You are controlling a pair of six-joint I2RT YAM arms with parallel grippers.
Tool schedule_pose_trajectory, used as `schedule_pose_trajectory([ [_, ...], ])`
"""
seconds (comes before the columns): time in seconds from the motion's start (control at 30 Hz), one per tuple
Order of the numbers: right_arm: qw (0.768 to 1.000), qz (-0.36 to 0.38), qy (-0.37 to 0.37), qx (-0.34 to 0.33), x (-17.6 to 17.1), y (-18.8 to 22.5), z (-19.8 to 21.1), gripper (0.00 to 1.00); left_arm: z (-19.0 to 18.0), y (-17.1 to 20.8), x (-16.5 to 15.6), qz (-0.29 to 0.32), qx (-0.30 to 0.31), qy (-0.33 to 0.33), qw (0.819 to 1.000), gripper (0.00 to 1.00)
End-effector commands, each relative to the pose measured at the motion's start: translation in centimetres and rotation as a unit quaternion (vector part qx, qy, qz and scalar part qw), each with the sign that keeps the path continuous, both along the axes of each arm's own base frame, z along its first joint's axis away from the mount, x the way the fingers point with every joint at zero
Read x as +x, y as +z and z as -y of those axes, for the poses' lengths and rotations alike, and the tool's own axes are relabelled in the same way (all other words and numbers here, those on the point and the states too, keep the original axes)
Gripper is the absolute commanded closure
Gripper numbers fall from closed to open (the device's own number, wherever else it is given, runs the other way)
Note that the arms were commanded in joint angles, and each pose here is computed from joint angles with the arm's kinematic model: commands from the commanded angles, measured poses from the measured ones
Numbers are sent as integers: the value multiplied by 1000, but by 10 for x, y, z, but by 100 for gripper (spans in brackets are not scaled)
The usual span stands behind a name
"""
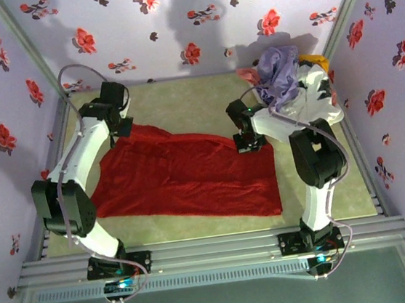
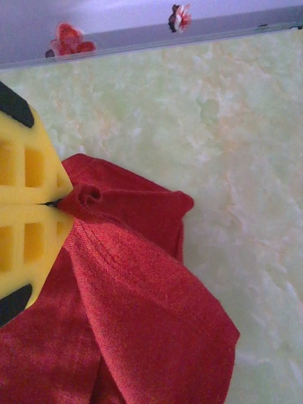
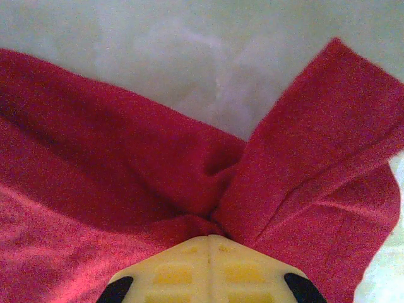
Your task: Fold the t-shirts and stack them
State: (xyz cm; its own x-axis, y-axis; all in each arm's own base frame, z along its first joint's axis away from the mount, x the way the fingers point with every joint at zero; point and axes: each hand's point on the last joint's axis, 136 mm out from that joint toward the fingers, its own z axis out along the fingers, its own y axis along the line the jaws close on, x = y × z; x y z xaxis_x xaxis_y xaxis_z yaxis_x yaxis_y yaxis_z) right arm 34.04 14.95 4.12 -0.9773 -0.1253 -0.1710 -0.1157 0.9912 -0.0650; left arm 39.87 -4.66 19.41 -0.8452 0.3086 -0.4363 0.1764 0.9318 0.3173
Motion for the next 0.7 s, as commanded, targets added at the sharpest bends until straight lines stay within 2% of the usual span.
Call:
schedule_pose_trajectory([
  [0.0,1000,13,-20,7,-11,7,0,100,-10,6,-12,6,-3,26,1000,100],
  [0.3,999,7,-48,17,-45,4,1,100,-11,0,-31,-7,-14,35,999,100],
  [0.5,997,-29,-58,38,-69,-8,-1,98,-14,-22,-50,-34,-14,42,998,100],
  [0.57,997,-37,-53,44,-75,-5,-2,88,-16,-32,-57,-40,-21,60,997,100],
  [0.63,997,-29,-52,46,-75,4,0,73,-16,-39,-63,-45,-25,64,997,100],
  [0.67,997,-22,-53,45,-75,10,1,71,-16,-43,-66,-48,-28,66,996,100],
])
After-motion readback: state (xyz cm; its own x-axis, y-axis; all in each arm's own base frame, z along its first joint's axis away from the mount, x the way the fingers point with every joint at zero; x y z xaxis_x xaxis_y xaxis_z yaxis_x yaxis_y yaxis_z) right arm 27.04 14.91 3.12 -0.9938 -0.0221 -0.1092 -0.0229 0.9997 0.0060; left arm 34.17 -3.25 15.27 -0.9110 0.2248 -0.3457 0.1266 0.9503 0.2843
